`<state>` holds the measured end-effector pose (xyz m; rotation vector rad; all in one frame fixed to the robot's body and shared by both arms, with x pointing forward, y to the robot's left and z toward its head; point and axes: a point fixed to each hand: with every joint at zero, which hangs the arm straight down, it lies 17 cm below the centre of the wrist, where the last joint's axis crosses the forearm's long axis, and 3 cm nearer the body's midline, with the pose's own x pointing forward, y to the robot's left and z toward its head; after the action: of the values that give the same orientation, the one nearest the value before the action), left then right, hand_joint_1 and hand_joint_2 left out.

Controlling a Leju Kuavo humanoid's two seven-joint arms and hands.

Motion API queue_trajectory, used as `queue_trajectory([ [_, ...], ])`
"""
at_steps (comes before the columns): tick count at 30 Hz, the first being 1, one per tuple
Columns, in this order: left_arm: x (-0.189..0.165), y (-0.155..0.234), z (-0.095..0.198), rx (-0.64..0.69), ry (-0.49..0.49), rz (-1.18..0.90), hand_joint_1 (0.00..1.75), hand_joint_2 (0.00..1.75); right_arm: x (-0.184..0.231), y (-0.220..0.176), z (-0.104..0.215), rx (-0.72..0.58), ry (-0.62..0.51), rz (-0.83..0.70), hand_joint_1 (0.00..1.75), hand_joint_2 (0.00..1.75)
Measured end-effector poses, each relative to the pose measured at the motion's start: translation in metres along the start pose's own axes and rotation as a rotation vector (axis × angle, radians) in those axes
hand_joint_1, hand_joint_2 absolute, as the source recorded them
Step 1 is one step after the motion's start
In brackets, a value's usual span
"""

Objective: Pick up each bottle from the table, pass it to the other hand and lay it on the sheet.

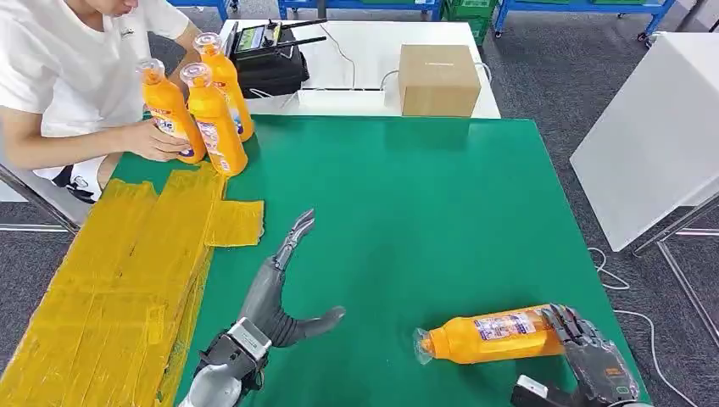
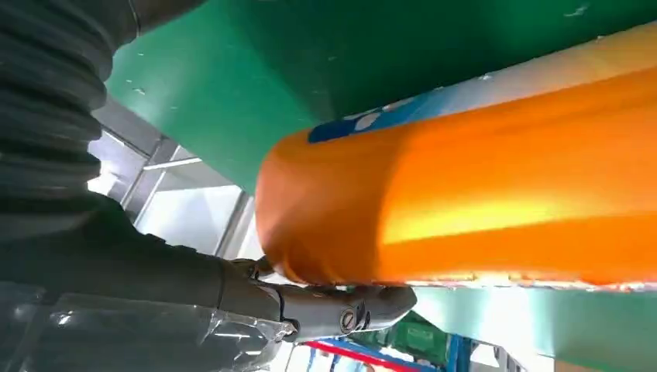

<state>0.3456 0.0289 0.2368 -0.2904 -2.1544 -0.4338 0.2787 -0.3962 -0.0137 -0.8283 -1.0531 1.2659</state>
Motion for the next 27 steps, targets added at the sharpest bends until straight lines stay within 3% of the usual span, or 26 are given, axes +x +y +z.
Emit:
queue_trajectory([
  [8,-0.001,0.0,0.0,0.0,0.004,-0.003,0.0,1.75,0.007,0.0,-0.007,-0.02,-0.015,0.009,0.0,1.75],
  [27,-0.007,0.003,0.002,0.016,0.036,-0.025,0.0,1.75,0.088,-0.024,-0.047,-0.175,-0.161,0.109,0.0,1.75],
])
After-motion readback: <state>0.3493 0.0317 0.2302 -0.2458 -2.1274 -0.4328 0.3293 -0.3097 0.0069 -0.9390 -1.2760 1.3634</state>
